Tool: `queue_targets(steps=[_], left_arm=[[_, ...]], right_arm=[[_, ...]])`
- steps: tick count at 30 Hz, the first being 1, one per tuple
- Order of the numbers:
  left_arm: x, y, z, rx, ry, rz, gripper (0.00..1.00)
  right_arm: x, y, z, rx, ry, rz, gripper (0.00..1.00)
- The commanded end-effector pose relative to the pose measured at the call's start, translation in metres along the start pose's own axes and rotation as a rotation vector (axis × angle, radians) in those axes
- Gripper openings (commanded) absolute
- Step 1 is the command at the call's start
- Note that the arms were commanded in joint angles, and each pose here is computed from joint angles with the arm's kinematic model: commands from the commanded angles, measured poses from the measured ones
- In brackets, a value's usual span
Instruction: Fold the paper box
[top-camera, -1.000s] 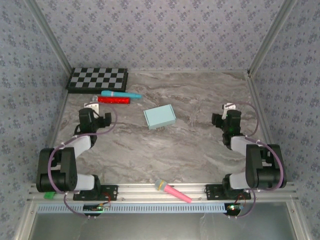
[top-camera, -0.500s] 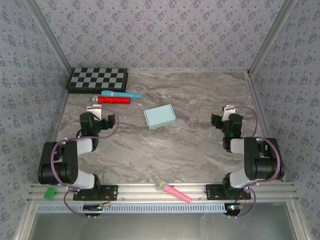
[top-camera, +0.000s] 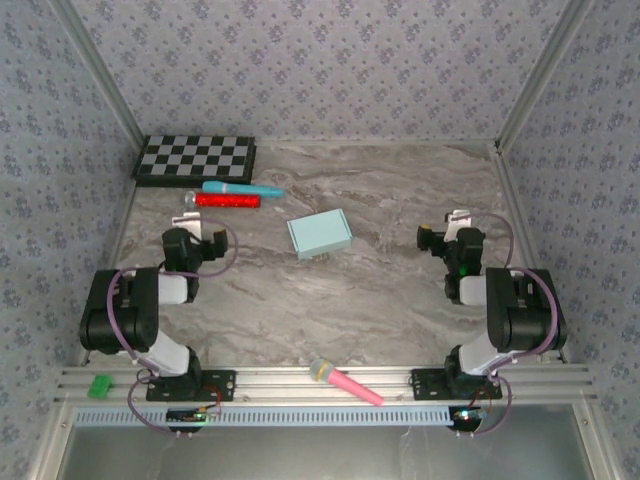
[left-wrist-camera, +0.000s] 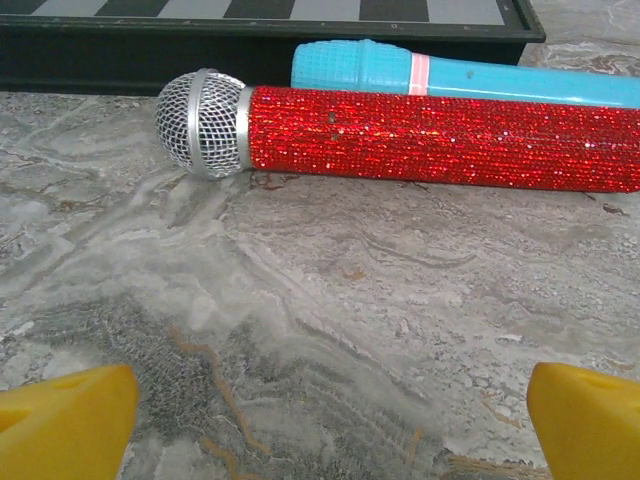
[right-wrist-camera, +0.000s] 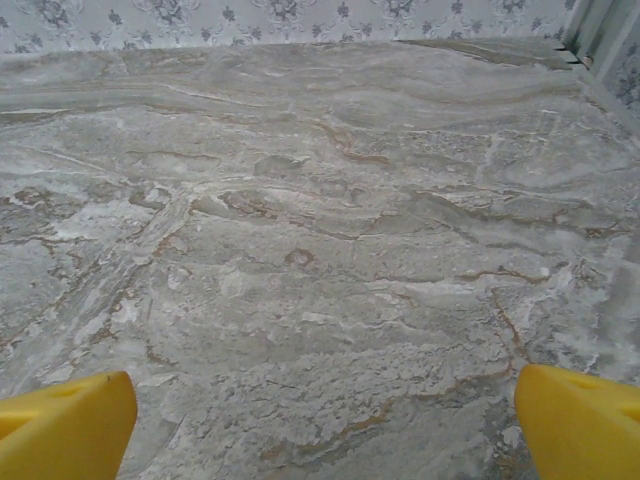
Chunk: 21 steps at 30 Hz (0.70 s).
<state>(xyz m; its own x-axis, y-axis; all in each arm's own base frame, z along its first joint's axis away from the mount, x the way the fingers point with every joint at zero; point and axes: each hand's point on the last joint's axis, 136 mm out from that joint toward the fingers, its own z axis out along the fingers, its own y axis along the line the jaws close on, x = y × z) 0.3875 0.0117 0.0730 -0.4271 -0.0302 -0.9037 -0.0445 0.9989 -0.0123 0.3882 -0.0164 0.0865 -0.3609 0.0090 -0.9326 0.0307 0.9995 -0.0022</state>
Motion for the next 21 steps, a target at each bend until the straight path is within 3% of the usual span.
queue_targets(steps=[1, 21], left_arm=[[-0.0183, 0.003, 0.003, -0.017, -0.046, -0.017, 1.0], [-0.0183, 0.0021, 0.0031, -0.004, -0.047, -0.019, 1.0]], right_arm=[[-0.0014, -0.0033, 0.0036, 0.022, 0.008, -0.003, 1.0], [-0.0008, -0.0029, 0.0033, 0.022, 0.009, -0.003, 1.0]])
